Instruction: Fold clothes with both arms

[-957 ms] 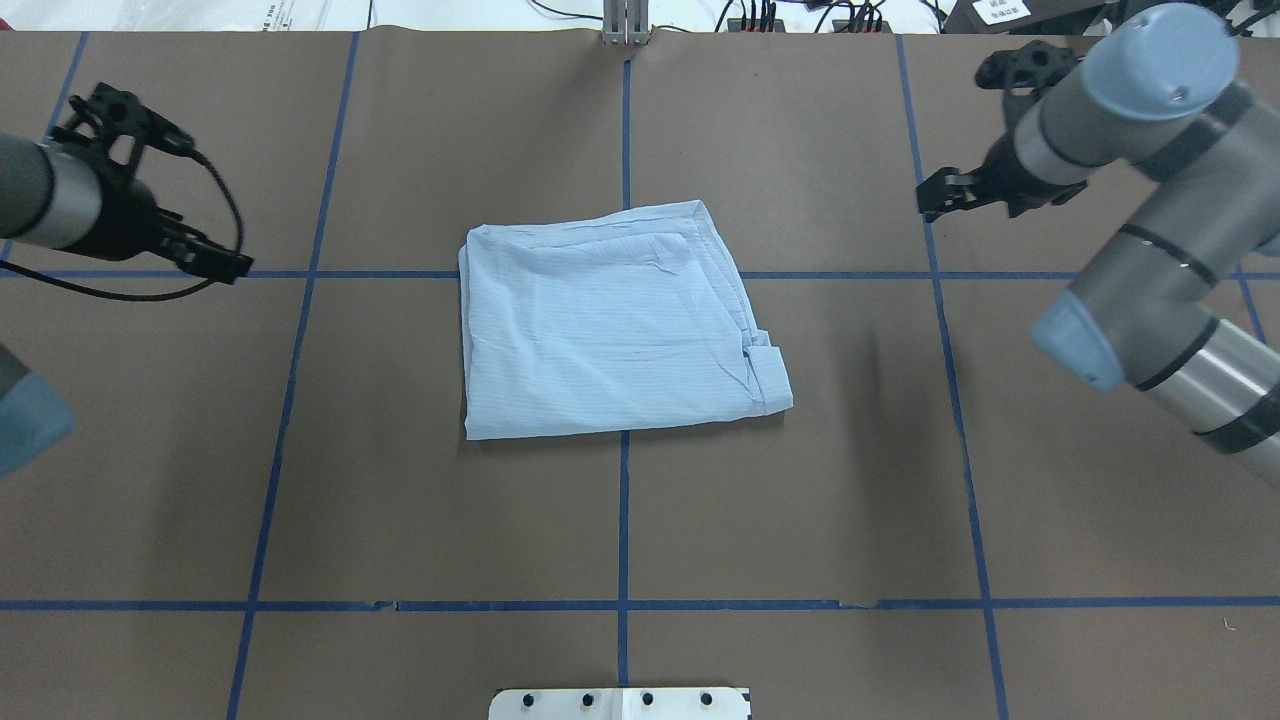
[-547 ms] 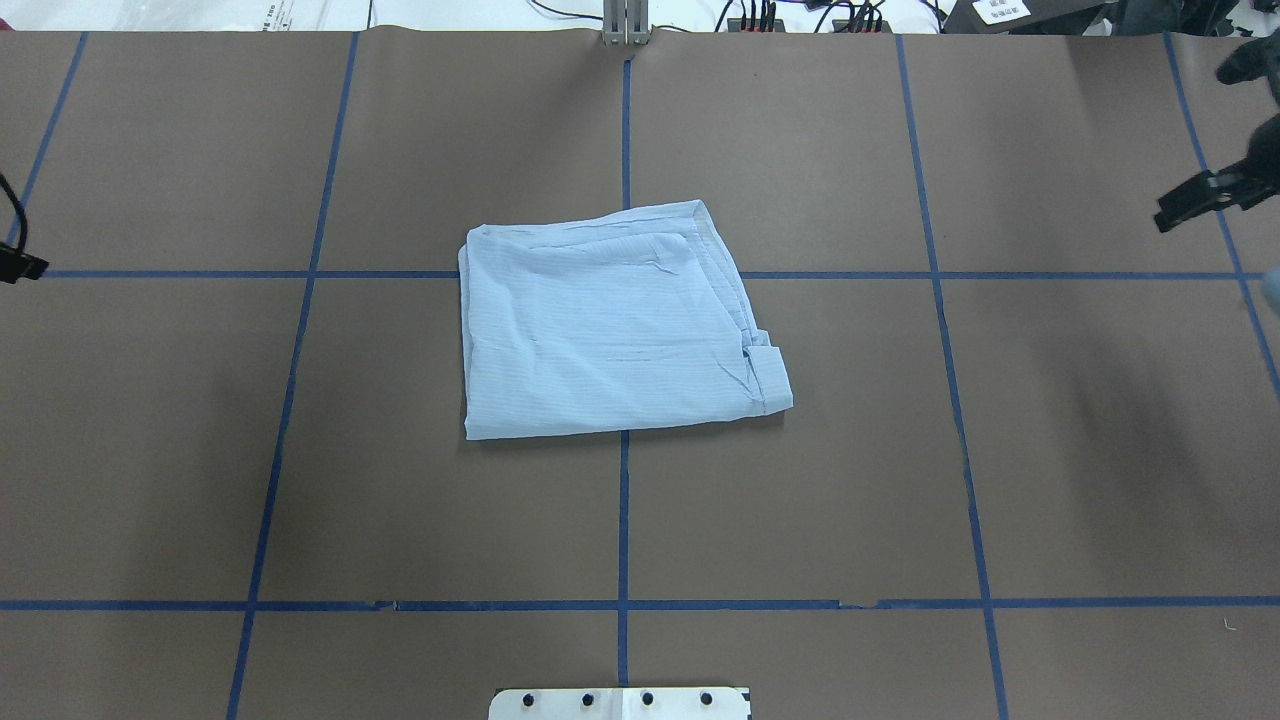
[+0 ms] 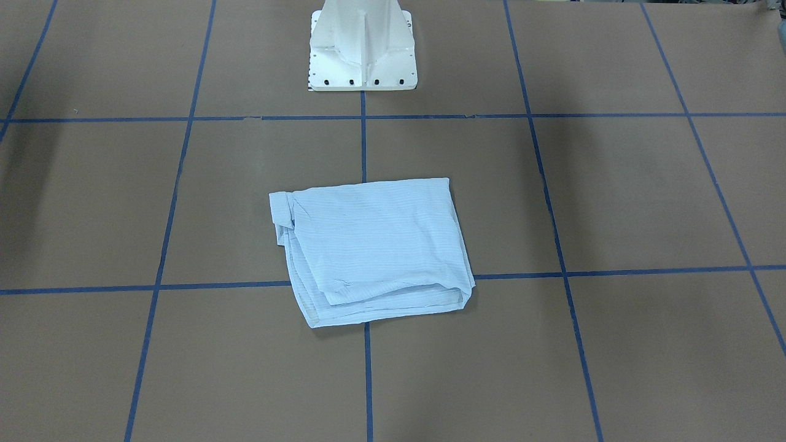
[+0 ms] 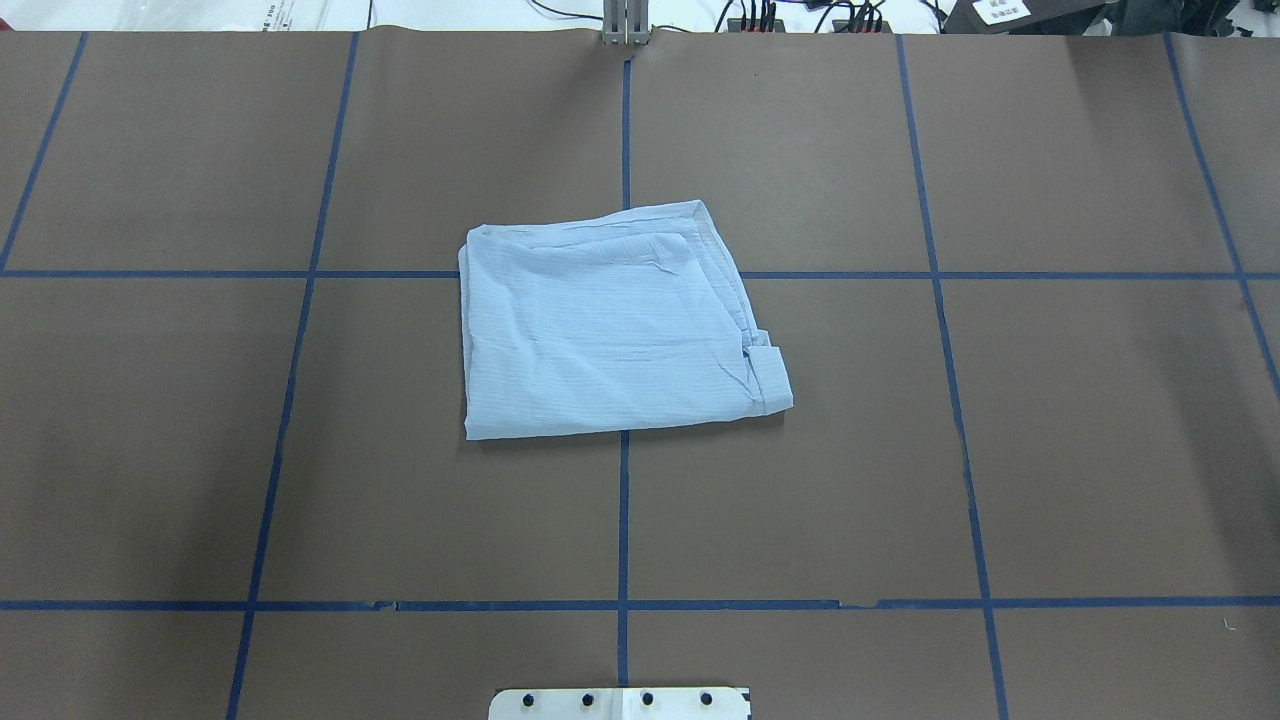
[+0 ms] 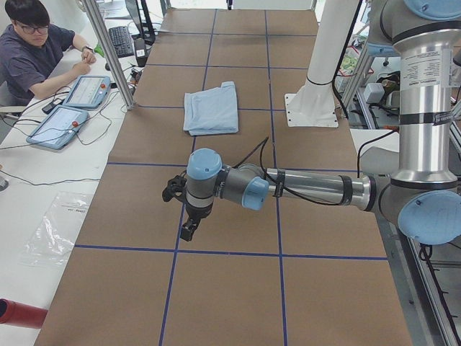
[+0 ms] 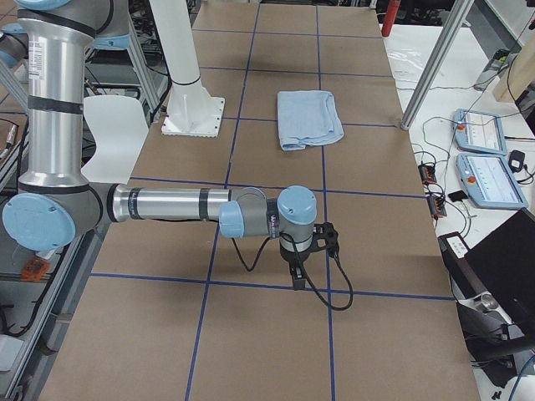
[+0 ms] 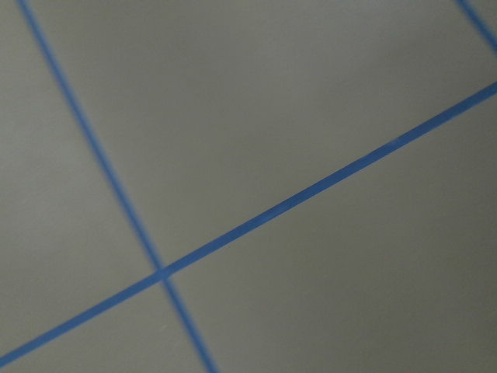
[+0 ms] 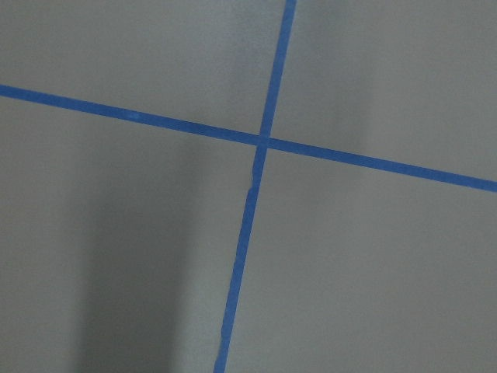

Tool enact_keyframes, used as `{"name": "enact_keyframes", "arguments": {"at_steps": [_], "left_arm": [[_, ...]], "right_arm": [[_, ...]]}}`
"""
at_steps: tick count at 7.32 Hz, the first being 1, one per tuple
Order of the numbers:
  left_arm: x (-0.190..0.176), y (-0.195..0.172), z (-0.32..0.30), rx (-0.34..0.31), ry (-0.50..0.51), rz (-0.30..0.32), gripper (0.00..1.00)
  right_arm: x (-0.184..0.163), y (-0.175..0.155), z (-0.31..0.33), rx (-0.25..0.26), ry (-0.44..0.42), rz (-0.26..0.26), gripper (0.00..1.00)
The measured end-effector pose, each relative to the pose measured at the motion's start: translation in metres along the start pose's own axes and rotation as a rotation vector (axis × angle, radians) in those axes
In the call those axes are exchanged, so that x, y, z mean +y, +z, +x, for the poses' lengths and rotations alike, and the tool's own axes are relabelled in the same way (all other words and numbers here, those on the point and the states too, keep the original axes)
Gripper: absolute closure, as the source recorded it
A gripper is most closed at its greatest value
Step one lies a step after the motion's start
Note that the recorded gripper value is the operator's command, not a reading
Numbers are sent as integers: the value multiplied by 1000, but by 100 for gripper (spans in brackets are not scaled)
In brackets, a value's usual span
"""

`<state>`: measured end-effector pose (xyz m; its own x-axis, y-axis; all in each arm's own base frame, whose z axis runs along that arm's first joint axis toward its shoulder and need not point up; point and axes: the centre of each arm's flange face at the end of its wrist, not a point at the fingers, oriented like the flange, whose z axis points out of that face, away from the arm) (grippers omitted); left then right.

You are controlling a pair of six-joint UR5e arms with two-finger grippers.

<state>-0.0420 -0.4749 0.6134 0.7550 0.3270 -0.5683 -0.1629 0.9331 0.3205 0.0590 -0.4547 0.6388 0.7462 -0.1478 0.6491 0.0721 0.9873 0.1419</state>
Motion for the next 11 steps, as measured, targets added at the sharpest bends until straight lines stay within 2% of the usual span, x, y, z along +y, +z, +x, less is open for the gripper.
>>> {"name": "enact_keyframes", "arguments": {"at_steps": [2, 5, 8, 11], "left_arm": [[8, -2, -7, 37, -71, -56, 0], [13, -9, 0, 89, -125, -95, 0], [10, -18, 8, 108, -125, -92, 0], [9, -16, 7, 100, -116, -87, 0]], "right_arm": [[10, -10, 10, -6, 59, -21, 0], [13, -10, 12, -1, 105, -30, 0], [13, -10, 12, -3, 110, -28, 0], [13, -9, 11, -10, 111, -28, 0]]}}
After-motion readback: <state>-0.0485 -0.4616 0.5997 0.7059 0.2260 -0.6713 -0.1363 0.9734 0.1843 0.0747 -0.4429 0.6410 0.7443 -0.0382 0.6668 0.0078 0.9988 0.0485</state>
